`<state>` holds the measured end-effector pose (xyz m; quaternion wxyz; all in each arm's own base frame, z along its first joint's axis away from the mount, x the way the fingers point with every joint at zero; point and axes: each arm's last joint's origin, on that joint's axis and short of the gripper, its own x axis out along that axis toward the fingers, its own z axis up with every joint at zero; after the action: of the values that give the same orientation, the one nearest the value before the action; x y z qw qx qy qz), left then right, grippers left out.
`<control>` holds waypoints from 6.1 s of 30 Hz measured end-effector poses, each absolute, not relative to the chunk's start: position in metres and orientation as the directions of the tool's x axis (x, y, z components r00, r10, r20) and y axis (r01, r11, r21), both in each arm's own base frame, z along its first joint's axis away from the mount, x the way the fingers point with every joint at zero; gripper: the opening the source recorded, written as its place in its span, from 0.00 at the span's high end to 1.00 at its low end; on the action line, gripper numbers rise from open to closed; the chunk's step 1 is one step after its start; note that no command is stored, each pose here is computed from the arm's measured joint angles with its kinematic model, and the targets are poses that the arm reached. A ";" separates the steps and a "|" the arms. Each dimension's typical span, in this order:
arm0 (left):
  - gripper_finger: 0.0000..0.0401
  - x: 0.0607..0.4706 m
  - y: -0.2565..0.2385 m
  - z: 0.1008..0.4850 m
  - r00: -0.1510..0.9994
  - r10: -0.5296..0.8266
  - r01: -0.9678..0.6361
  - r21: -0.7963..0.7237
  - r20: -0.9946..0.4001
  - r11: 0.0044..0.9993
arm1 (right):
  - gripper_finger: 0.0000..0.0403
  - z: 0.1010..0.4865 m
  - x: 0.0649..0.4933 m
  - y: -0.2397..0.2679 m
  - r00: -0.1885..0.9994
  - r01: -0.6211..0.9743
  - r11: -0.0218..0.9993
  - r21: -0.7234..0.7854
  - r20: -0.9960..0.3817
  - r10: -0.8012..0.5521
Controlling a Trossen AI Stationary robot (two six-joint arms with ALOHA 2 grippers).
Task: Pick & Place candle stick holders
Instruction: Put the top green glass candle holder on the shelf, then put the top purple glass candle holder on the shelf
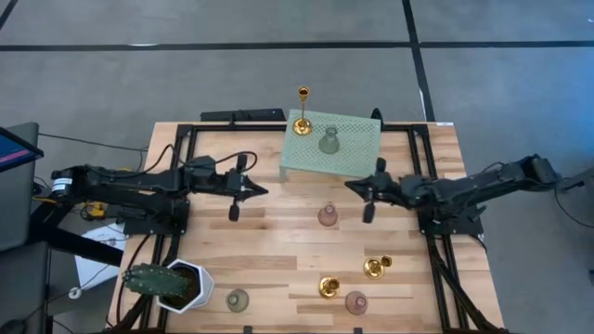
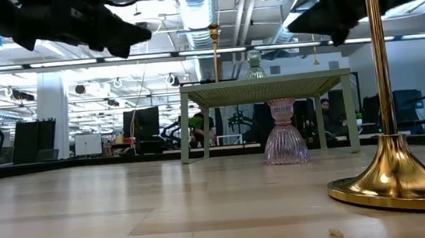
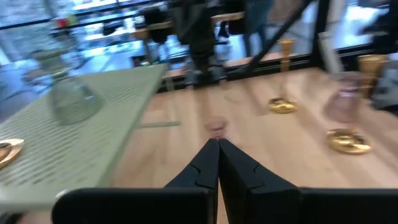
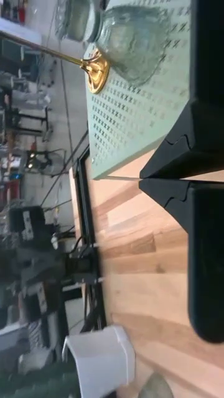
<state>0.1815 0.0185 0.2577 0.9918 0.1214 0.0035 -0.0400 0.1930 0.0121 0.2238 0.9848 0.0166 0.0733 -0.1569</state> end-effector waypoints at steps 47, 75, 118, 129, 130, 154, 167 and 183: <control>0.98 0.181 0.018 0.259 0.994 -0.105 0.104 0.216 -0.009 0.971 | 1.00 0.224 0.264 -0.072 0.738 0.647 0.762 -0.019 -0.238 -0.632; 0.98 0.181 0.018 0.259 0.994 -0.105 0.104 0.216 -0.009 0.971 | 1.00 0.227 0.252 -0.113 0.729 0.669 0.743 0.025 -0.219 -0.649; 0.98 0.180 0.018 0.249 0.994 -0.105 0.110 0.190 -0.039 0.976 | 1.00 0.270 0.166 0.014 0.786 0.464 0.876 -0.131 -0.396 -0.475; 0.98 0.180 0.018 0.249 0.994 -0.105 0.109 0.159 -0.035 0.981 | 1.00 0.245 0.126 0.045 0.837 0.377 0.920 -0.110 -0.385 -0.389; 0.98 0.180 0.018 0.249 0.994 -0.105 0.109 0.158 -0.035 0.981 | 1.00 0.242 0.123 0.047 0.843 0.362 0.927 -0.103 -0.389 -0.372; 0.98 0.180 0.018 0.249 0.994 -0.105 0.109 0.157 -0.036 0.982 | 1.00 0.187 0.130 0.068 0.825 0.376 0.927 -0.020 -0.448 -0.344; 0.98 0.180 0.018 0.249 0.994 -0.105 0.109 0.157 -0.036 0.981 | 1.00 0.166 0.180 0.078 0.842 0.239 0.969 -0.067 -0.482 -0.241; 0.98 0.180 0.018 0.249 0.994 -0.105 0.109 0.157 -0.036 0.982 | 0.98 0.126 0.223 0.058 0.797 0.302 0.953 -0.012 -0.545 -0.259</control>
<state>0.1802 0.0176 0.2486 0.9953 0.0797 0.0140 -0.0538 0.2227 0.0576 0.1264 0.9473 0.0377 0.2817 -0.1480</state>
